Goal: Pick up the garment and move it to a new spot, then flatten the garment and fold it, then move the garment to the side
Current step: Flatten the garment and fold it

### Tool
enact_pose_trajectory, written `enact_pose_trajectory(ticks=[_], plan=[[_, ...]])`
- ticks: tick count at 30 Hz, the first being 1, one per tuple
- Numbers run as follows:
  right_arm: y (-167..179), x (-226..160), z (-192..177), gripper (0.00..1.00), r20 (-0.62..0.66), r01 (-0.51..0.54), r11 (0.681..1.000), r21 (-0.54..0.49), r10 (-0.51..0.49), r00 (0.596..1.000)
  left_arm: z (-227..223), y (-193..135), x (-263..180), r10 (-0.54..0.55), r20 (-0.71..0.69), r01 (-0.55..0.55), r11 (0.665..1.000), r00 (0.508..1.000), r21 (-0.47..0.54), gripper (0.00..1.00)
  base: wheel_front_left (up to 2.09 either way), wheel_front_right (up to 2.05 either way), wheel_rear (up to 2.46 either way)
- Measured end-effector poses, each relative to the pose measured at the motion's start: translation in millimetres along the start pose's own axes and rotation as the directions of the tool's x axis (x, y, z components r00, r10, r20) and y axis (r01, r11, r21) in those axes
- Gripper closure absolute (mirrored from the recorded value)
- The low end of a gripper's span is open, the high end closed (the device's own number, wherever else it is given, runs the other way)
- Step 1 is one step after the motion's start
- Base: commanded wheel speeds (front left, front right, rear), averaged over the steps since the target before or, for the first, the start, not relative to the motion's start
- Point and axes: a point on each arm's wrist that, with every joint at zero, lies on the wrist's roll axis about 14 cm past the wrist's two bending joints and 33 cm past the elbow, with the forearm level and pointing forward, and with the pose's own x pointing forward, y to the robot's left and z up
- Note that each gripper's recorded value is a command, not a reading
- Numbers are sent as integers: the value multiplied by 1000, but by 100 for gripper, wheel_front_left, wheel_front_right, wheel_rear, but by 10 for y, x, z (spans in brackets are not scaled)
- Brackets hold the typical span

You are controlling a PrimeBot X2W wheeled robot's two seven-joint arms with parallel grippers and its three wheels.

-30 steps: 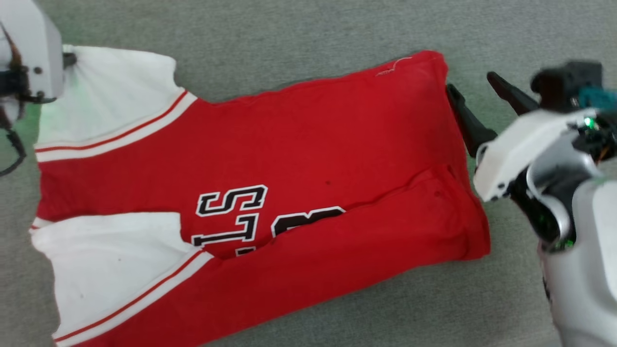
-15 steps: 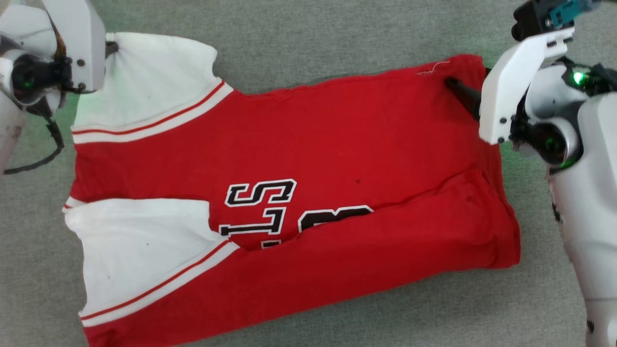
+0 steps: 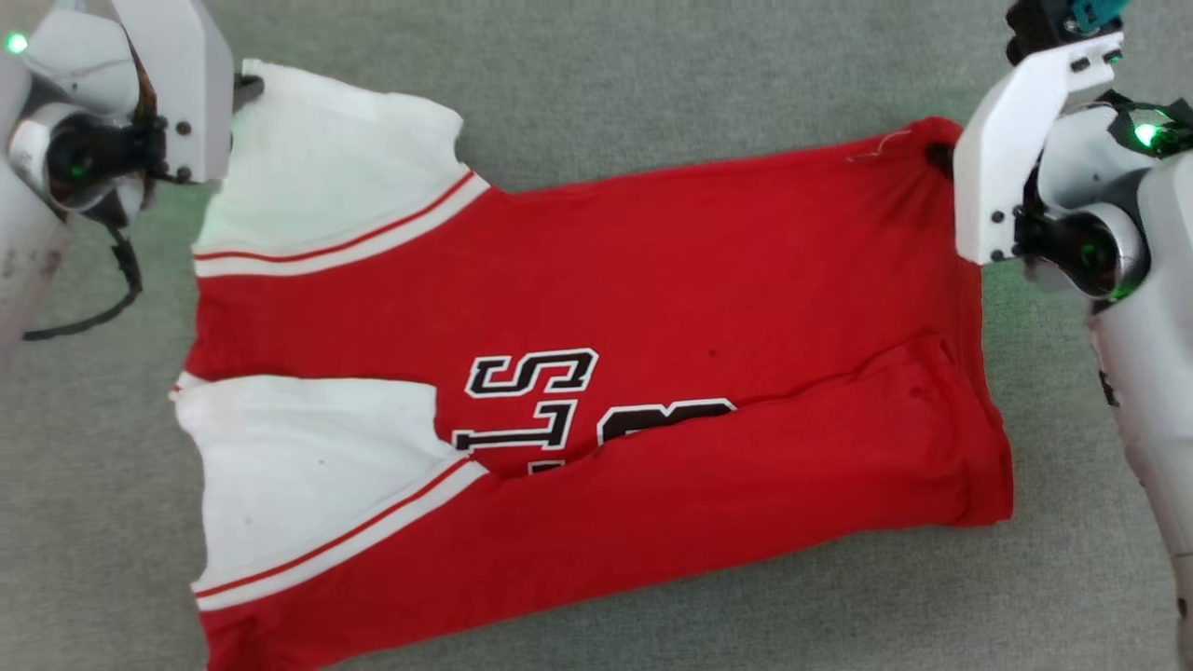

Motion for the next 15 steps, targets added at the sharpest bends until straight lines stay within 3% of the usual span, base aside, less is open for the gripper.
enact_pose_trajectory(ticks=[9,15], plan=[[21,-336,126,100,102,1,996,-87,7,995,214,7,-582,27,60,-32,996,998,87,100,0,0,0],[148,-597,37,100,112,-41,990,-133,56,992,131,-75,-970,59,56,-66,987,997,146,100,0,0,0]])
